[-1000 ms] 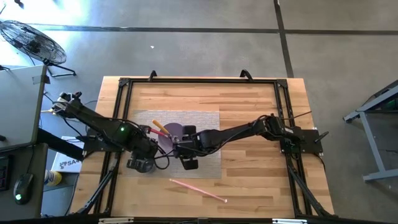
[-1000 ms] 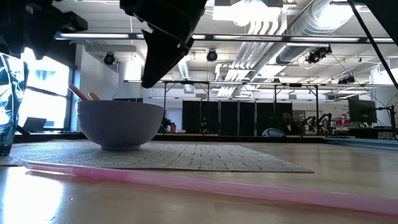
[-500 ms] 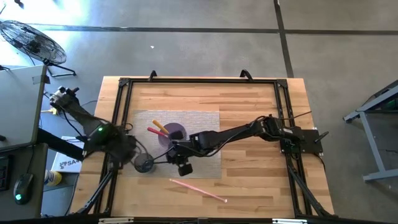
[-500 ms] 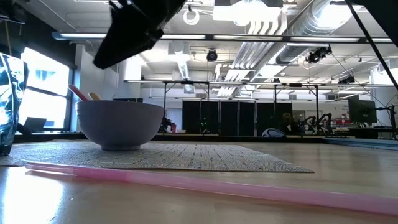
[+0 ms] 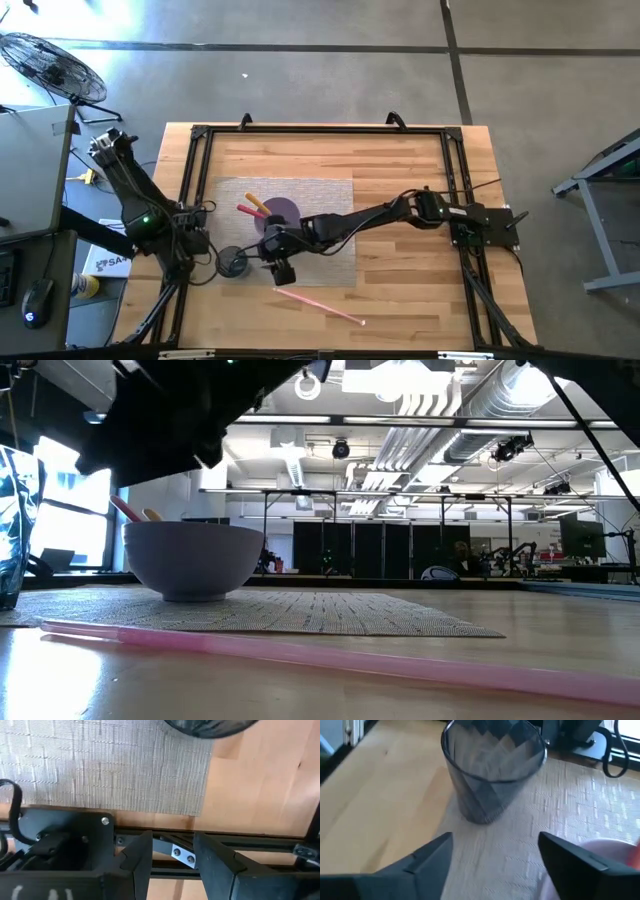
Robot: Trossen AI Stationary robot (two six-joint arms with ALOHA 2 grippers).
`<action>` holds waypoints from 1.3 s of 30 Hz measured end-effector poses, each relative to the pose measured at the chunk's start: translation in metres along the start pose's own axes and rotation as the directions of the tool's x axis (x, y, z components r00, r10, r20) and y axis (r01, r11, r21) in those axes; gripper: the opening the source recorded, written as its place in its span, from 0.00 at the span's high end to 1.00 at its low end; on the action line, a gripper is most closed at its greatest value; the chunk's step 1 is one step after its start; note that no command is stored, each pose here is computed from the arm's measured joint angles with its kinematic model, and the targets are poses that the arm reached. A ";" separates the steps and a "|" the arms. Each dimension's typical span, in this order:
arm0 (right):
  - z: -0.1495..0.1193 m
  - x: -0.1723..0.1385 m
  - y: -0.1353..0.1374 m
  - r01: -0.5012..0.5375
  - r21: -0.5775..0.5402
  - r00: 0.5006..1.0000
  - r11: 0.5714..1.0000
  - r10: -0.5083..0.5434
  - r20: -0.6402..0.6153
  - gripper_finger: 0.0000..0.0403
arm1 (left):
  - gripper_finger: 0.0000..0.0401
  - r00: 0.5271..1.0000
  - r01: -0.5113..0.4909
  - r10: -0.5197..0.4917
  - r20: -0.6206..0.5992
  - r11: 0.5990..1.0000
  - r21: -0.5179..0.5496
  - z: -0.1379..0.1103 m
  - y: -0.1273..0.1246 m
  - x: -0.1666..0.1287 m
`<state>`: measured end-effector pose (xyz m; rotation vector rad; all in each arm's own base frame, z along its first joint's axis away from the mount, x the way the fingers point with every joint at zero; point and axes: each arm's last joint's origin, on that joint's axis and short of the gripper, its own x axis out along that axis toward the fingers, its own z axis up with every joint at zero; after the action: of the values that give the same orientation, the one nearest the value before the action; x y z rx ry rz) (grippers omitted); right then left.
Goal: Pick & Place Utensil
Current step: Put the blue cup on the top right of the brown placemat
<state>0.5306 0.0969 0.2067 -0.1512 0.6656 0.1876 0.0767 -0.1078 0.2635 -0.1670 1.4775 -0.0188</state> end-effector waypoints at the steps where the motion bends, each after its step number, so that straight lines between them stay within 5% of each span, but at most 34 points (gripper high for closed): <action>1: 0.000 0.002 0.002 -0.002 0.013 1.000 1.000 0.002 0.009 0.25 | 0.65 1.000 0.001 -0.001 -0.001 1.000 0.011 -0.001 0.000 0.003; 10: -0.006 0.025 0.017 0.059 0.102 0.994 0.993 -0.068 0.089 0.02 | 0.65 0.999 -0.014 0.015 -0.036 0.999 0.040 -0.004 0.003 0.024; 21: -0.014 0.051 0.030 0.083 0.109 0.970 0.991 -0.105 0.220 0.01 | 0.65 0.991 -0.035 0.030 0.128 0.999 0.039 0.002 0.000 0.038; 32: -0.017 0.059 0.029 0.105 0.125 0.951 0.987 -0.137 0.277 0.01 | 0.65 0.974 0.062 -0.071 0.216 0.997 0.051 0.006 -0.005 0.067; 39: -0.018 0.060 0.021 0.106 0.130 0.952 0.986 -0.138 0.274 0.01 | 0.65 0.932 -0.031 0.020 0.361 0.999 0.026 0.009 -0.001 0.072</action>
<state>0.5614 0.1217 0.1540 -0.0541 0.3787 0.0496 0.0925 -0.1159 0.1927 -0.1183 1.1106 0.0099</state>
